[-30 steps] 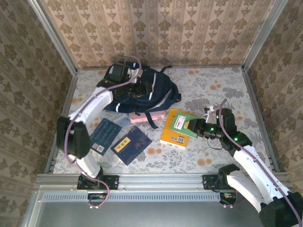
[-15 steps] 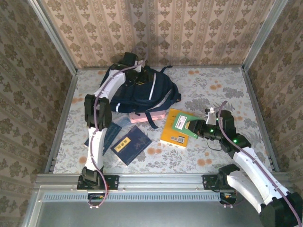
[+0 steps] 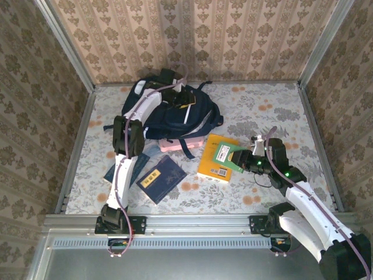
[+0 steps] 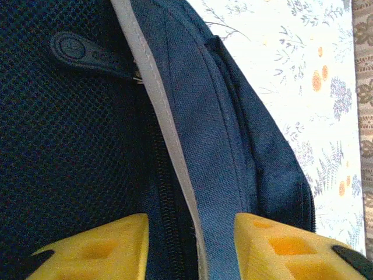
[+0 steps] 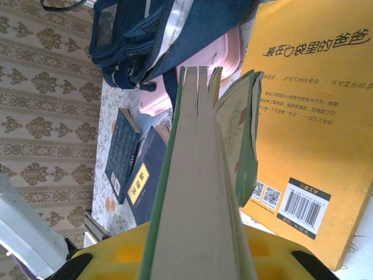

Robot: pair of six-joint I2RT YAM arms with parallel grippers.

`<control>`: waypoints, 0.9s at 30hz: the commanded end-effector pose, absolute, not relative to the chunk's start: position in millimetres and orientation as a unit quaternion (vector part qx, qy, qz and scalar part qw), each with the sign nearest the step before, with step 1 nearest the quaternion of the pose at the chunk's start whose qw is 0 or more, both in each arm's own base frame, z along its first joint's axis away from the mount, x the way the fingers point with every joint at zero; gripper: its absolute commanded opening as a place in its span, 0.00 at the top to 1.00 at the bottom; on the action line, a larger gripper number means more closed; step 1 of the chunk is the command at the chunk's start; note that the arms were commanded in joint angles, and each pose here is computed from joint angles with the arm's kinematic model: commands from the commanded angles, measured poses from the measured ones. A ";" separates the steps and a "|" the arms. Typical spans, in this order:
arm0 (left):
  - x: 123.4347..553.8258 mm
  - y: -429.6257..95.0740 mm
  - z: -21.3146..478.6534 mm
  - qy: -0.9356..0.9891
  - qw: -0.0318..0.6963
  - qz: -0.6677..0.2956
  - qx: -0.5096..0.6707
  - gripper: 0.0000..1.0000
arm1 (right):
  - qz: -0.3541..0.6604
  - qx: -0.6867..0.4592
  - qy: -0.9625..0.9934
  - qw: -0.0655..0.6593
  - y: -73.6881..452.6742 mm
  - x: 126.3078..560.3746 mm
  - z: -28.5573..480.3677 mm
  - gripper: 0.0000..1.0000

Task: Pack the student bag

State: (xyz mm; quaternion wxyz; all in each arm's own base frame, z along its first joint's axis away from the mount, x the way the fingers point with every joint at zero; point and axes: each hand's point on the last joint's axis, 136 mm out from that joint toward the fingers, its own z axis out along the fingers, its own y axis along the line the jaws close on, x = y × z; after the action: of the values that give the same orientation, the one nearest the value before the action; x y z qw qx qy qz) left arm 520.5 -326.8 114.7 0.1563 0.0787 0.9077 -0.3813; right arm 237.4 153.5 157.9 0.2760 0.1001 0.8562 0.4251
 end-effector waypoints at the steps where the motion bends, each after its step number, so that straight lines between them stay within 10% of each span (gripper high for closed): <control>1: 514.6 -346.6 117.6 0.894 0.142 -0.415 0.092 0.63 | 0.431 0.079 0.848 0.299 155.7 242.8 165.0 1.00; 8: 509.0 -357.6 111.8 0.896 0.134 -0.411 0.100 0.78 | 0.426 0.080 0.851 0.295 154.3 239.7 159.1 1.00; 16: 502.3 -345.5 91.7 0.921 0.128 -0.353 0.105 0.71 | 0.426 0.083 0.850 0.298 152.5 236.7 157.8 1.00; 20: 502.6 -324.4 80.7 0.945 0.128 -0.283 0.101 0.89 | 0.430 0.084 0.846 0.302 153.0 237.6 165.2 1.00; 27: 500.5 -321.8 191.0 0.920 0.211 -0.298 0.142 1.00 | 0.432 0.094 0.832 0.334 149.1 246.1 190.6 1.00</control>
State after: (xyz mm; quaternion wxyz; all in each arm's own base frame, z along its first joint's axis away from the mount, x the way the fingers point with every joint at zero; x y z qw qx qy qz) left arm 511.0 -331.4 116.2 0.1638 0.1126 0.9328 -0.3006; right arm 235.3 151.4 158.1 0.2914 0.0930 0.8526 0.4237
